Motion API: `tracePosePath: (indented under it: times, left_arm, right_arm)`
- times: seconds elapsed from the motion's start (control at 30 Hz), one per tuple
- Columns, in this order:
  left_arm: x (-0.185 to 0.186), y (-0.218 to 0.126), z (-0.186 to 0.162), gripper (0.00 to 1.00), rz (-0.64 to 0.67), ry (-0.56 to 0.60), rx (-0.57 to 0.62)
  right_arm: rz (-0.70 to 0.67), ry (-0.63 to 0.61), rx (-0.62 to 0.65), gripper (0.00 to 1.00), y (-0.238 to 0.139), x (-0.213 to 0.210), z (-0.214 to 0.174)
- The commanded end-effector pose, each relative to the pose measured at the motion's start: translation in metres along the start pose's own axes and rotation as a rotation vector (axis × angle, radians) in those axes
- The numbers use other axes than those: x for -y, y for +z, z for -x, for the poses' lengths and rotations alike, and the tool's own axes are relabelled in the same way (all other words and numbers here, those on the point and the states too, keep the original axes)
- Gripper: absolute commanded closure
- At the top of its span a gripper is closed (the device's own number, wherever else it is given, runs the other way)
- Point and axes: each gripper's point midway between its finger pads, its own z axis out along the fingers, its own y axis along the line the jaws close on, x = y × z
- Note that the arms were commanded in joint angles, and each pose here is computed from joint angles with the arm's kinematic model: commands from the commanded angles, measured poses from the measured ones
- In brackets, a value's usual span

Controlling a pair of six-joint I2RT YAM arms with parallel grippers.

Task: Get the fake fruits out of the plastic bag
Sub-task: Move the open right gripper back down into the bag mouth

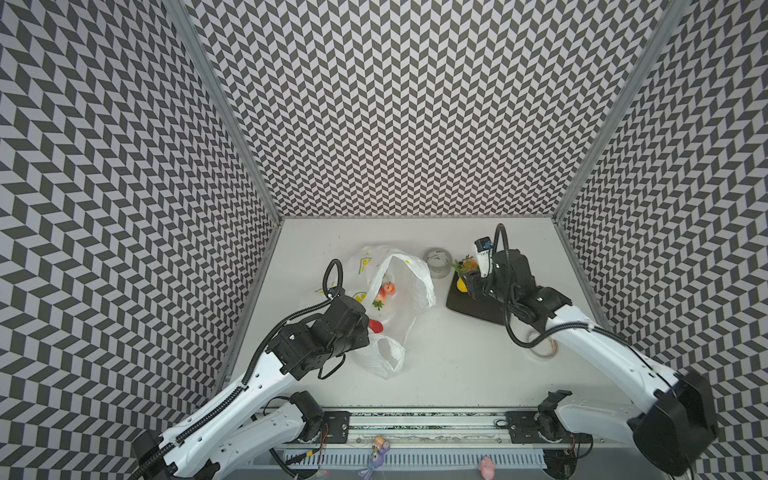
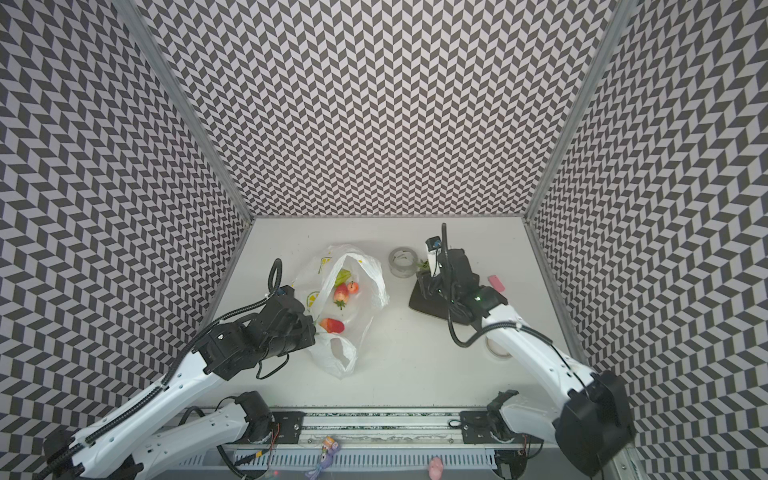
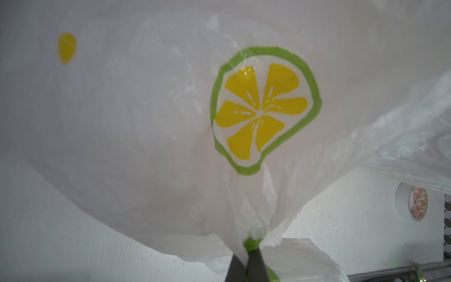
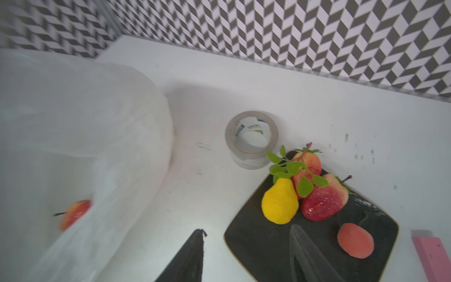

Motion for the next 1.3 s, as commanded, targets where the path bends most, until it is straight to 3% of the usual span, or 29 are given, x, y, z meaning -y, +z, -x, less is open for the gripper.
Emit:
tracePosePath:
  times: [0.0,0.13,0.3,0.67,0.83,1.0,1.27]
  left_arm:
    - [-0.001,0.002,0.002,1.0,-0.001,0.015,0.016]
    - [0.0,0.005,0.001,1.0,-0.009,0.025,0.009]
    - [0.001,0.005,0.0,1.0,-0.014,0.027,0.006]
    - [-0.002,0.007,-0.003,1.0,-0.011,0.022,-0.001]
    - [-0.002,0.006,-0.005,1.0,-0.019,0.019,-0.007]
    - [-0.003,0.003,-0.006,1.0,-0.023,0.013,-0.008]
    - [-0.015,-0.002,-0.011,1.0,0.014,0.003,-0.021]
  right_arm:
    - [0.246,-0.054,0.095,0.51,-0.033,-0.046,0.008]
    - [0.431,-0.207,0.228,0.56,-0.076,-0.099,0.001]
    - [0.572,-0.36,0.314,0.63,-0.099,-0.15,-0.023]
    - [0.547,-0.49,0.337,0.66,-0.043,-0.21,-0.04]
    - [0.429,-0.435,0.211,0.68,0.009,-0.216,-0.051]
    - [0.401,-0.364,0.125,0.68,0.047,-0.227,-0.066]
    - [0.435,-0.229,-0.039,0.56,0.086,-0.245,-0.104]
